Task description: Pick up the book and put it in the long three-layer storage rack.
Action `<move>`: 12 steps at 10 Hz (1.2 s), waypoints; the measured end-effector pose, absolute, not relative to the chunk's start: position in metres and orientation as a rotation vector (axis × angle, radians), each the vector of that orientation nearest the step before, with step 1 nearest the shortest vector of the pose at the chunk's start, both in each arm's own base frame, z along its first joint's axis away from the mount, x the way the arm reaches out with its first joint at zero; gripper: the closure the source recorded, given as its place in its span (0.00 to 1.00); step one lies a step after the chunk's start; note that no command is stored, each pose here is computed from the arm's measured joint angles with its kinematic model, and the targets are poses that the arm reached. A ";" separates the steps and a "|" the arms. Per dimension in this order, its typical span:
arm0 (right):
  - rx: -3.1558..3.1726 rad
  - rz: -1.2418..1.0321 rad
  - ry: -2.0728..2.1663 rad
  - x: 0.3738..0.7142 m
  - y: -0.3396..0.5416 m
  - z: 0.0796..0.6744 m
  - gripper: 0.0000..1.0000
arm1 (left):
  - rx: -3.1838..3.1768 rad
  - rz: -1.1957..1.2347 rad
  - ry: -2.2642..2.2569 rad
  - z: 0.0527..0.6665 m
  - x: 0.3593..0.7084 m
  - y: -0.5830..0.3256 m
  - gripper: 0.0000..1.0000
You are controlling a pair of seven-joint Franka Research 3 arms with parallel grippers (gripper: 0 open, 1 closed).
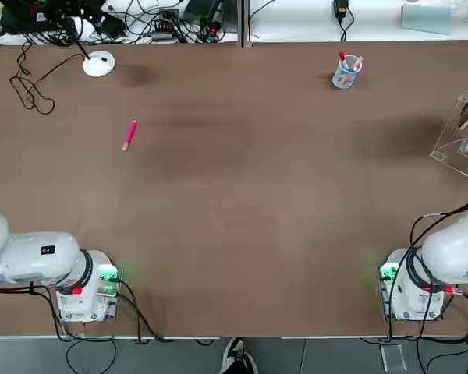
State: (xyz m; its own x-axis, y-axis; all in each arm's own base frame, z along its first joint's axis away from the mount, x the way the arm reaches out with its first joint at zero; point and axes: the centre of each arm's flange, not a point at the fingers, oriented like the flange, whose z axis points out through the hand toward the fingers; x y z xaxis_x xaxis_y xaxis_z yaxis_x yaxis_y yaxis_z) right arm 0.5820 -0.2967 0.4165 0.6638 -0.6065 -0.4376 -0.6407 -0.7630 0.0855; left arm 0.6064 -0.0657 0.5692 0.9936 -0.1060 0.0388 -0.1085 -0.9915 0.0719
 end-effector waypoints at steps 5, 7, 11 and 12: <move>-2.798 0.719 1.040 0.582 -0.303 0.401 0.82 | 3.098 -0.019 -0.112 0.583 0.580 -0.052 0.00; -2.812 0.711 1.035 0.585 -0.304 0.393 0.82 | 3.099 -0.021 -0.100 0.586 0.578 -0.048 0.00; -2.820 0.716 1.026 0.587 -0.307 0.384 0.82 | 3.099 -0.012 -0.100 0.589 0.578 -0.048 0.00; -2.822 0.714 1.025 0.587 -0.308 0.383 0.82 | 3.099 -0.012 -0.101 0.589 0.578 -0.048 0.00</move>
State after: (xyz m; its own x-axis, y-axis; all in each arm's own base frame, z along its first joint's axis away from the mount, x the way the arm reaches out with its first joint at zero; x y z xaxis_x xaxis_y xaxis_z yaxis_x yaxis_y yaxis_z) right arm 0.5868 -0.3079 0.3833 0.6725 -0.5940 -0.4414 -0.6199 -0.7780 0.1025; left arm 0.5780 -0.0478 0.5890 0.9979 -0.0650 -0.0066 -0.0647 -0.9971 0.0409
